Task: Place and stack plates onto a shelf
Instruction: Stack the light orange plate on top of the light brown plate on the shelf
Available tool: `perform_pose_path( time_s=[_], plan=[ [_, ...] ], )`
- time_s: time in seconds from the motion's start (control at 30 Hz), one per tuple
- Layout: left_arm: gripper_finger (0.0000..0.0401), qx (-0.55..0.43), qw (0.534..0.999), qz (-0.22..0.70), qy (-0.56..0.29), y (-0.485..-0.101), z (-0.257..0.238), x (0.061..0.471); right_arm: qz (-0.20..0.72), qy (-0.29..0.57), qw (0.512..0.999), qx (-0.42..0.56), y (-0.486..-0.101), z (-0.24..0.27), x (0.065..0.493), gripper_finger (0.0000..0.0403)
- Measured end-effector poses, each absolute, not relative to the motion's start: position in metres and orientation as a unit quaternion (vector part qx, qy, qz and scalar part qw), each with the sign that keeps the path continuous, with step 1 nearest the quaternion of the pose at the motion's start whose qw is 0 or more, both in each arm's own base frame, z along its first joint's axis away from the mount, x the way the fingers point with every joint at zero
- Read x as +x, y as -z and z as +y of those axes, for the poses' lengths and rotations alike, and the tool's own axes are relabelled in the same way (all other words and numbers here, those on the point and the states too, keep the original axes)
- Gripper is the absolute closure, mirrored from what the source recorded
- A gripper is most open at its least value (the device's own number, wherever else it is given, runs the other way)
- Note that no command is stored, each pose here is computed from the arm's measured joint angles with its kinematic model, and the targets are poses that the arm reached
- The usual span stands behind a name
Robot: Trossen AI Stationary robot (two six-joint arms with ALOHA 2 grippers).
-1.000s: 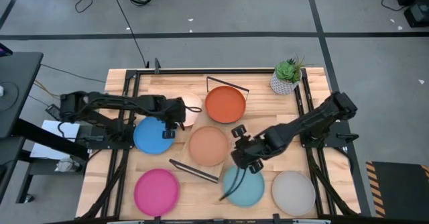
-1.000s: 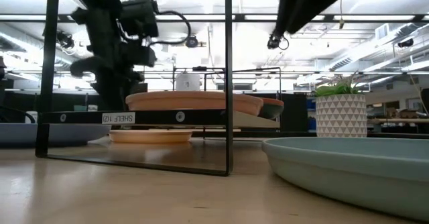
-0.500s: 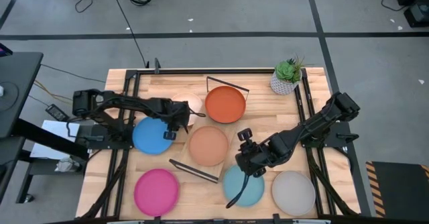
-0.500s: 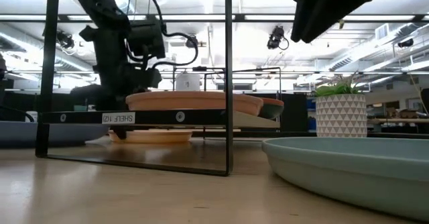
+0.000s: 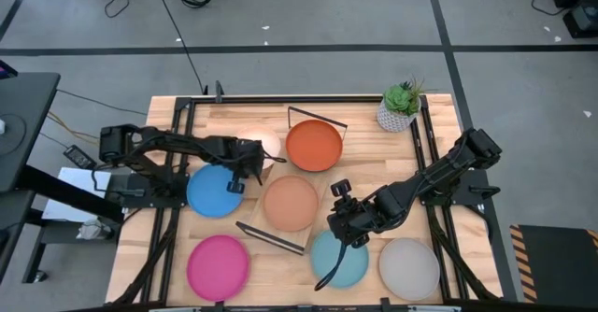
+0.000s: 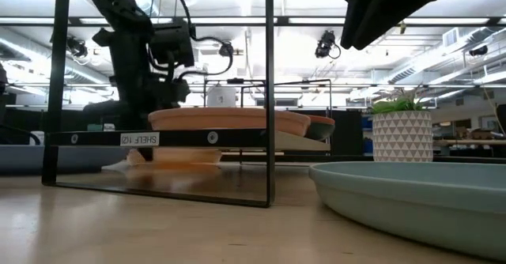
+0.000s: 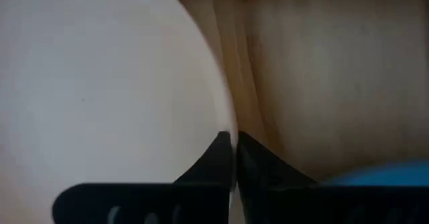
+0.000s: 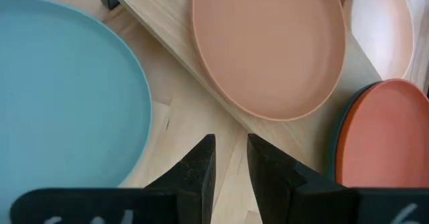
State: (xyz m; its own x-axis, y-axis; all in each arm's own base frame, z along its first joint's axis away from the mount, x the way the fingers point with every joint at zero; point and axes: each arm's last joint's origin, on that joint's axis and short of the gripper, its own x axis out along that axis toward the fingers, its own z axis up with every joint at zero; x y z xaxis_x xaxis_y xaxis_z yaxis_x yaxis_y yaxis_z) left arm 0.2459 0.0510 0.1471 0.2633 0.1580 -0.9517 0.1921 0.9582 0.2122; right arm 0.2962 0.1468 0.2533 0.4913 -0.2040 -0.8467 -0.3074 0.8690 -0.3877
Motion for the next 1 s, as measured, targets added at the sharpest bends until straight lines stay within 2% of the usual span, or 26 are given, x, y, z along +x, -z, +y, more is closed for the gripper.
perform_pose_path(
  time_s=[0.43, 0.57, 0.8, 1.0],
  plan=[
    [0.0386, 0.124, 0.848, 0.516, -0.011, -0.21, 0.044, 0.216, 0.501, -0.033, 0.825, -0.259, -0.253, 0.147, 0.297, 0.0311],
    [0.0383, 0.104, 0.868, 0.484, 0.043, -0.227, 0.033, 0.201, 0.506, -0.026, 0.821, -0.265, -0.255, 0.145, 0.294, 0.0311],
    [0.0383, 0.247, 0.847, 0.44, 0.166, -0.238, -0.004, 0.192, 0.49, -0.008, 0.83, -0.267, -0.266, 0.14, 0.29, 0.0311],
    [0.0383, 0.405, 0.787, 0.4, 0.238, -0.238, -0.03, 0.191, 0.486, -0.003, 0.834, -0.261, -0.269, 0.135, 0.291, 0.0311]
  ],
)
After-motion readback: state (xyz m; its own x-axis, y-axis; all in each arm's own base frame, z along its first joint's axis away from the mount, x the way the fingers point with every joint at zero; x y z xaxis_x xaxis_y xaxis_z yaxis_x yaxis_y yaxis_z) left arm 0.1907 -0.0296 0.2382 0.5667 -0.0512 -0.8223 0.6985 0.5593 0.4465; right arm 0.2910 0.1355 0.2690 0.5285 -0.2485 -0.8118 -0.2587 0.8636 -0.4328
